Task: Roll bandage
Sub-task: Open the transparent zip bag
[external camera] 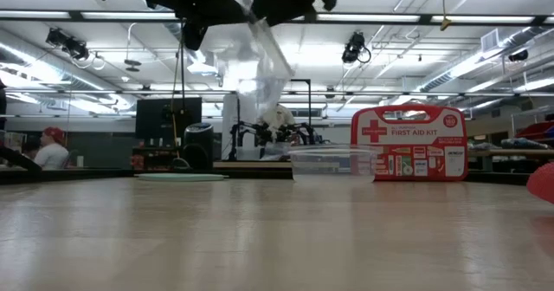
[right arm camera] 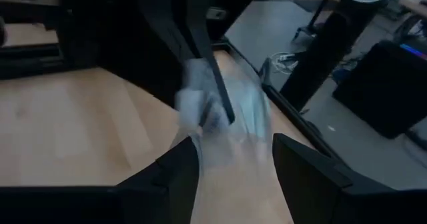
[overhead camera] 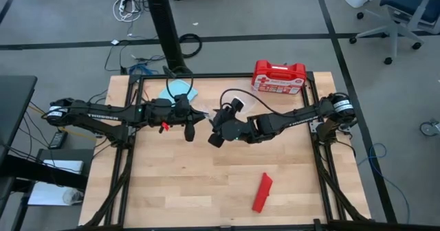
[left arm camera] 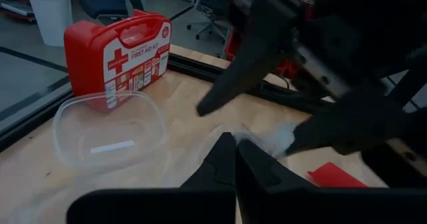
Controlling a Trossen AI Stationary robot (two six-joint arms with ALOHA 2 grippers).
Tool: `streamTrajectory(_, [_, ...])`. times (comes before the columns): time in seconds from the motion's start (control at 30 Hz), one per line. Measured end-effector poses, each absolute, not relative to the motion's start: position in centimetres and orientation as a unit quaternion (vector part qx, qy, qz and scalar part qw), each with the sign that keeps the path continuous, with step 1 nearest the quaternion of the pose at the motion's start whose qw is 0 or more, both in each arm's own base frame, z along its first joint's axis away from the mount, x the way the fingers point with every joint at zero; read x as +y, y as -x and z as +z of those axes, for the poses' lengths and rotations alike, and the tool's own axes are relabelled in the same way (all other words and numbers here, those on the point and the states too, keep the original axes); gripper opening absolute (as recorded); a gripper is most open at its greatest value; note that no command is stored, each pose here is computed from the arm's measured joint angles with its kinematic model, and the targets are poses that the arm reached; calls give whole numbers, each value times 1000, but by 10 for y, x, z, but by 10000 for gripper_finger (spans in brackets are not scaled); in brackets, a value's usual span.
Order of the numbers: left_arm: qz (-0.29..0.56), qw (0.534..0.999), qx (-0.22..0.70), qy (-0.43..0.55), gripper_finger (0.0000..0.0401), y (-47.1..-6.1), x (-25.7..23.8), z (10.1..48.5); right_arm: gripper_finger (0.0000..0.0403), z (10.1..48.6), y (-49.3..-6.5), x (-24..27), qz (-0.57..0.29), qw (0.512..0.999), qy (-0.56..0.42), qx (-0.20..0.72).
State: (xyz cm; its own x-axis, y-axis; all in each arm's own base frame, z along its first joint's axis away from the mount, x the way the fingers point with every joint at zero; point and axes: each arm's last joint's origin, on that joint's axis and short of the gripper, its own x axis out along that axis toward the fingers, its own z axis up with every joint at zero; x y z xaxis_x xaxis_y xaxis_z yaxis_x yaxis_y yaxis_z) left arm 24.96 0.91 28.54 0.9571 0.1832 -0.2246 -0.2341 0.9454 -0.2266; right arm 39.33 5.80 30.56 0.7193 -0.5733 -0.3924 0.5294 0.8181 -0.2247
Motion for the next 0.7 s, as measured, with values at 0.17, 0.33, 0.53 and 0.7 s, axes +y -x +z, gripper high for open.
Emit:
streamTrajectory(0.17, [106, 981, 103, 126, 0, -250, 9, 285, 188, 306, -392, 61, -295, 927, 48, 228])
streamTrajectory(0.33, [107, 980, 102, 131, 0, -250, 9, 285, 184, 302, -388, 60, -322, 915, 42, 241])
streamTrajectory(0.53, [101, 980, 96, 139, 0, -250, 8, 286, 180, 293, -390, 54, -336, 906, 39, 255])
streamTrajectory(0.7, [92, 982, 82, 140, 0, -251, 5, 289, 179, 284, -393, 49, -349, 896, 48, 269])
